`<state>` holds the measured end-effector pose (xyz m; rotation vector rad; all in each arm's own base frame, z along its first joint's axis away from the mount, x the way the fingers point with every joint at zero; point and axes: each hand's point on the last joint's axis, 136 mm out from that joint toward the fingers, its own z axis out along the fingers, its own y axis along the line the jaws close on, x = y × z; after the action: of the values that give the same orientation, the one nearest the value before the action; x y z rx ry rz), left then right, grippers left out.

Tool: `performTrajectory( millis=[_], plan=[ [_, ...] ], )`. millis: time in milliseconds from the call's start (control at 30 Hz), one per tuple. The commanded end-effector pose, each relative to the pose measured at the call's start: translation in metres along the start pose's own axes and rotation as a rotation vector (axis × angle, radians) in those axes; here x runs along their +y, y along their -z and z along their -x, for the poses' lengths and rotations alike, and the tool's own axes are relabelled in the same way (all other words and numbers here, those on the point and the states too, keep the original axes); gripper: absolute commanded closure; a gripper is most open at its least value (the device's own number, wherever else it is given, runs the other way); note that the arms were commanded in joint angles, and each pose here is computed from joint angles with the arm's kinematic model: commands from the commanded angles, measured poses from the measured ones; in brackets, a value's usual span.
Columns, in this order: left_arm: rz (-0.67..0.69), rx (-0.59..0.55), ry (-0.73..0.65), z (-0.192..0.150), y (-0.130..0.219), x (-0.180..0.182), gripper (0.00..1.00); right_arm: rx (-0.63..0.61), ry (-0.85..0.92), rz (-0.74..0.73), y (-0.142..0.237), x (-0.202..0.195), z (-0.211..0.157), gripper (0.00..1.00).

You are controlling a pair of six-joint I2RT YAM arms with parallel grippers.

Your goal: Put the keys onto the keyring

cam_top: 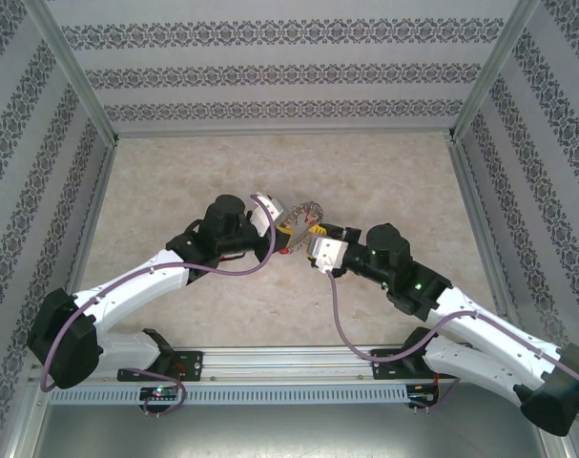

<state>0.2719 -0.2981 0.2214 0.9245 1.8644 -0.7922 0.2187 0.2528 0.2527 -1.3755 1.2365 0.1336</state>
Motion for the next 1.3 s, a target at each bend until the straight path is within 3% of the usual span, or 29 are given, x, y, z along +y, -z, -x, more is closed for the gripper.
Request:
performTrajectory(
  millis=[0,367,633,1267],
  plan=[
    [-0.050,-0.069,-0.024,0.019,-0.002,-0.013,1.00,-0.016,0.208,-0.059,-0.006,-0.017,0.006,0.65],
    [-0.086,-0.061,-0.025,0.019,-0.004,-0.021,1.00,-0.041,0.330,-0.161,-0.021,-0.046,0.015,0.66],
    [-0.110,-0.063,-0.018,0.020,-0.001,-0.026,1.00,-0.035,0.344,-0.141,-0.023,-0.046,0.013,0.72],
    [-0.132,-0.072,-0.010,0.027,0.000,-0.030,1.00,0.010,0.410,-0.014,-0.024,-0.023,0.000,0.71]
  ],
)
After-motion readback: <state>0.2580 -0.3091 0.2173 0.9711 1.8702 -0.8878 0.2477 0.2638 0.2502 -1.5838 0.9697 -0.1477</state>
